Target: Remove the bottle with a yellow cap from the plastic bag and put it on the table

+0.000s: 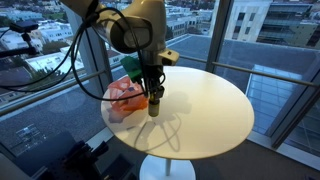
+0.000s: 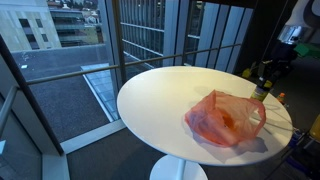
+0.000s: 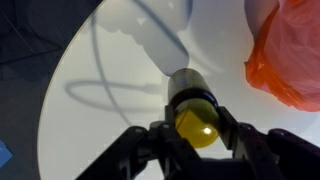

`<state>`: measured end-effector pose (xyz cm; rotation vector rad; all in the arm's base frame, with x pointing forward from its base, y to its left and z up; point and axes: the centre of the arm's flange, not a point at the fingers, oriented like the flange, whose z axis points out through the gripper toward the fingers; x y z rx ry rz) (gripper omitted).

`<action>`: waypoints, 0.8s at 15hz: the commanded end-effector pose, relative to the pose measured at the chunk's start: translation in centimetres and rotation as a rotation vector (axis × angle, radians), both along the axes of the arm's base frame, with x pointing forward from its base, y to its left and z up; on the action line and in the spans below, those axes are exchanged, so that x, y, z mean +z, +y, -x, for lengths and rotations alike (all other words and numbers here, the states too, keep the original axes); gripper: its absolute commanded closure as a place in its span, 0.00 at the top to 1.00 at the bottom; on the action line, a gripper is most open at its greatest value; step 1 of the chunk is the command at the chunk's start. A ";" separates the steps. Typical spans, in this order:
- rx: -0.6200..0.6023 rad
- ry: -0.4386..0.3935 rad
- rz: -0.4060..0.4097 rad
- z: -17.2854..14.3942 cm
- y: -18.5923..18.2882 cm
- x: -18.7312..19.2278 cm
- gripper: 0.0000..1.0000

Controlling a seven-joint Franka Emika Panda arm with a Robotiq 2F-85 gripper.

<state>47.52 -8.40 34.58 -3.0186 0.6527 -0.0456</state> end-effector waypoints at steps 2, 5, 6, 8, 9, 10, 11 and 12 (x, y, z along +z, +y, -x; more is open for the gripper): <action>-0.034 0.077 0.013 -0.1 -1.9 -2.3 0.20; -0.036 0.096 0.053 0.2 -2.7 -3.3 0.20; -0.030 0.097 0.070 0.3 -2.8 -3.5 0.20; -0.024 0.104 0.101 0.4 -3.0 -3.9 0.20; -0.021 0.107 0.111 0.4 -3.0 -4.0 0.20; -0.016 0.110 0.119 0.5 -3.1 -4.1 0.20; -0.013 0.111 0.125 0.6 -3.1 -4.1 0.20; -0.012 0.112 0.127 0.6 -3.1 -4.1 0.20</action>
